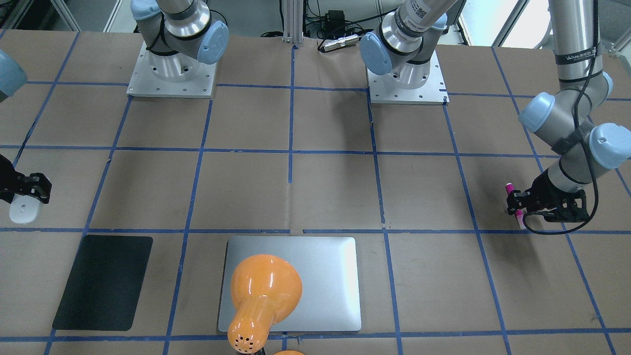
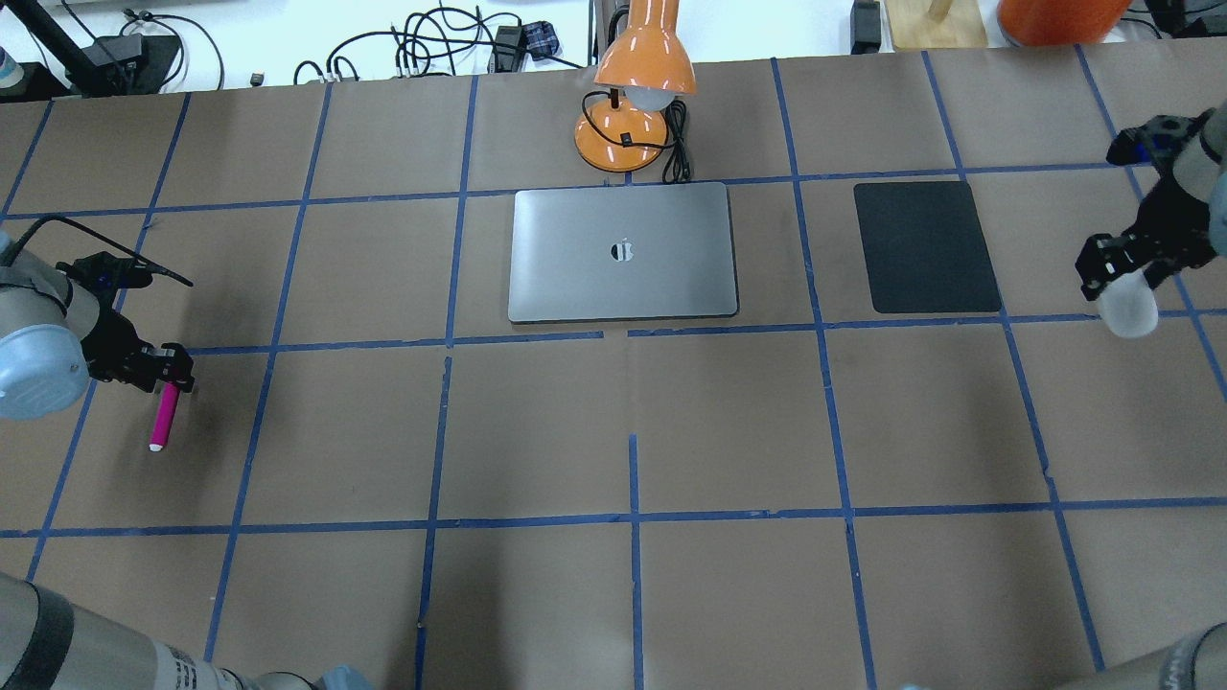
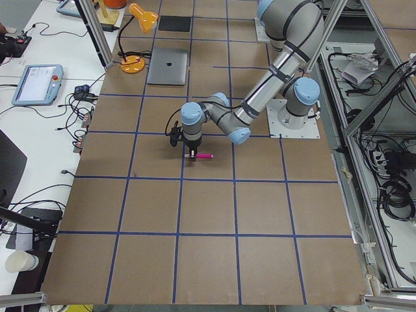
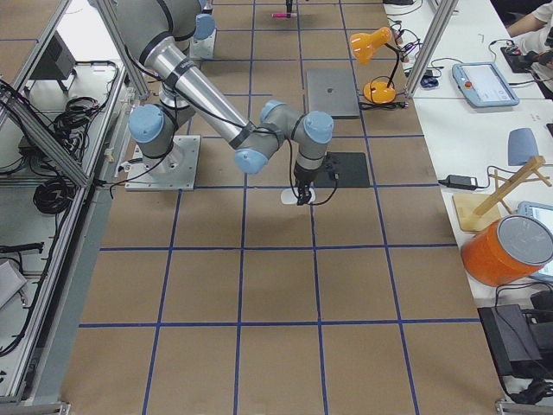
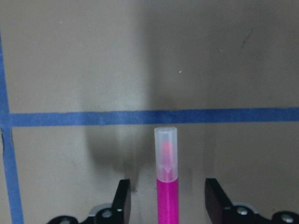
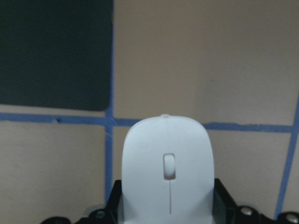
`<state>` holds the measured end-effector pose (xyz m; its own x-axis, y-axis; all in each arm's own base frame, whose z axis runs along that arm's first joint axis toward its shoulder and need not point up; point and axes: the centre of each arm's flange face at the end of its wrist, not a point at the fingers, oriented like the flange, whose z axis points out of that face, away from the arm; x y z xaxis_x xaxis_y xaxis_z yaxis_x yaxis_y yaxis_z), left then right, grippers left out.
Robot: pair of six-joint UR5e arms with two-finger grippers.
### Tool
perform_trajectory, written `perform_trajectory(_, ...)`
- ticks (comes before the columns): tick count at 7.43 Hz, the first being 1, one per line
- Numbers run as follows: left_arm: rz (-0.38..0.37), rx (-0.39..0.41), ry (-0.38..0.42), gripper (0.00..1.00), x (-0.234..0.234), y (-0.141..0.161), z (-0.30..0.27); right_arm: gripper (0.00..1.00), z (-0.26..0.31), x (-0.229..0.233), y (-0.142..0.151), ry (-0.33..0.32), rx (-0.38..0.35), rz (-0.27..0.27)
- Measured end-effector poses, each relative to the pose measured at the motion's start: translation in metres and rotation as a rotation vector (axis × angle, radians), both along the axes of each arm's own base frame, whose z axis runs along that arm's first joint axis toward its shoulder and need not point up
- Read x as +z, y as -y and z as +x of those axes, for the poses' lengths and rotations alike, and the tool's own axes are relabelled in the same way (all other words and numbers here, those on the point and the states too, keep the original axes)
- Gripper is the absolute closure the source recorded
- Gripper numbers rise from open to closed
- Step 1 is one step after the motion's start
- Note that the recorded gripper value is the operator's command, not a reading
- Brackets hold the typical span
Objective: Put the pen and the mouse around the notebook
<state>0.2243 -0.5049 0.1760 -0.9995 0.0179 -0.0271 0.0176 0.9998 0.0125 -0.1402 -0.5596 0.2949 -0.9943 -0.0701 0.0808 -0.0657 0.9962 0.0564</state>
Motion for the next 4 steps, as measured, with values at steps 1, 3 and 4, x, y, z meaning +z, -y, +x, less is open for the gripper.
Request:
perform_trajectory(1,0.003,0.0,-0.001,0.61,0.0,0.0,0.0,0.96,0.039,0.001,0.028,0.026,-0.018,-0.021)
perform_trajectory(3,0.012,0.001,-0.005,1.0,-0.001,-0.001,0.0,0.95,0.09,-0.04,0.088,0.072,-0.034,-0.005)
perform_trajectory(4,0.025,0.001,-0.011,1.0,-0.001,-0.001,0.0,0.94,0.096,-0.06,0.105,0.076,-0.045,0.012)
